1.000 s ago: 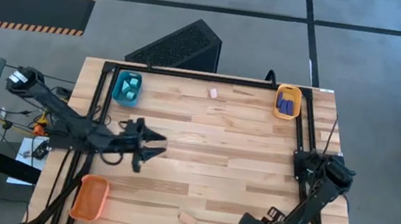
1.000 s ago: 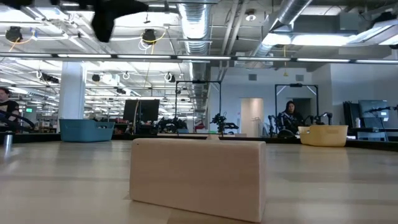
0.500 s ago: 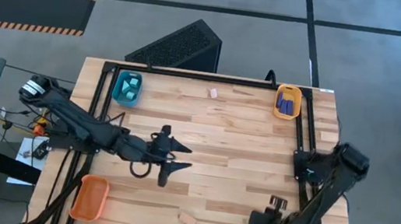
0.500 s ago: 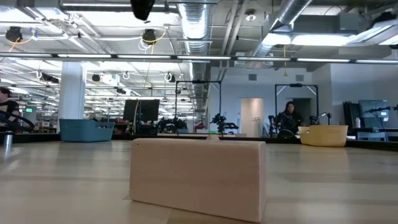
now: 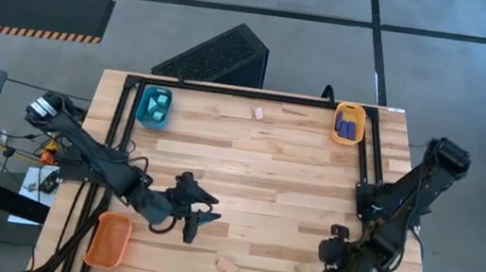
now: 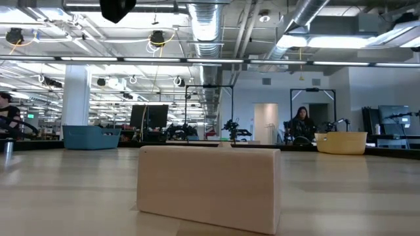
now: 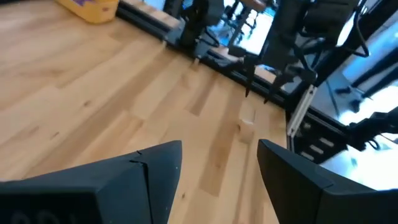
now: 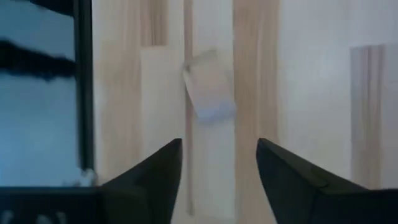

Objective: Sort & place blocks by color
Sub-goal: Put the bottom right brown block into the orange bin

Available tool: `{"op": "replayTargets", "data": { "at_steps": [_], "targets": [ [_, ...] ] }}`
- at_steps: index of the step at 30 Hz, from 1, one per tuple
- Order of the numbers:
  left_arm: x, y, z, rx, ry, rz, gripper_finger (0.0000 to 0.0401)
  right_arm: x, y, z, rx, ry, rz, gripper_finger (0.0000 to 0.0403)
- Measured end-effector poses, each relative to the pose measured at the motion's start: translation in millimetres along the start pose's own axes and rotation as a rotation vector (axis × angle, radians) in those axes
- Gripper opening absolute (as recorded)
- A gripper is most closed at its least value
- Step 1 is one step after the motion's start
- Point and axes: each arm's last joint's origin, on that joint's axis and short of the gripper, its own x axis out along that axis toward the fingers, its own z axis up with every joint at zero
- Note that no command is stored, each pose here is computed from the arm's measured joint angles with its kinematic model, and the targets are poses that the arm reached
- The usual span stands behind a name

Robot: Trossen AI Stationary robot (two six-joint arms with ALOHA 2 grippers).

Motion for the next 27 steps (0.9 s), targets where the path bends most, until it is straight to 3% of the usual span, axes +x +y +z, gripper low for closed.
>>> {"op": "replayTargets", "data": {
  "at_steps": [4, 7, 13, 21, 27],
  "targets": [
    [2.1, -1.2, -4.9, 0.012, 0.018, 0.002, 0.0199, 8.1, -1.7, -0.1, -0.169, -0.029, -0.063, 0.0266],
    [0.3, 0.0, -3.6, -0.002, 0.063, -0.031, 0.0199, 21.2, -0.3, 3.9, -0.217, -0.037, -0.084, 0.0289],
    [-4.0, -2.2, -13.6, -0.1, 0.082, 0.01, 0.0199, 52.5, 10.2, 4.4, -0.36, -0.012, -0.038, 0.0296],
    [5.1, 5.7, -37.0, -0.084, 0.194, 0.115, 0.0199, 82.2, 3.0, 7.6, -0.342, 0.088, -0.11, 0.027],
    [11.6, 11.4, -38.7, -0.182, 0.338, 0.081, 0.0199, 77.1, -0.9, 26.5, -0.293, 0.018, -0.11, 0.0188]
  ]
}}
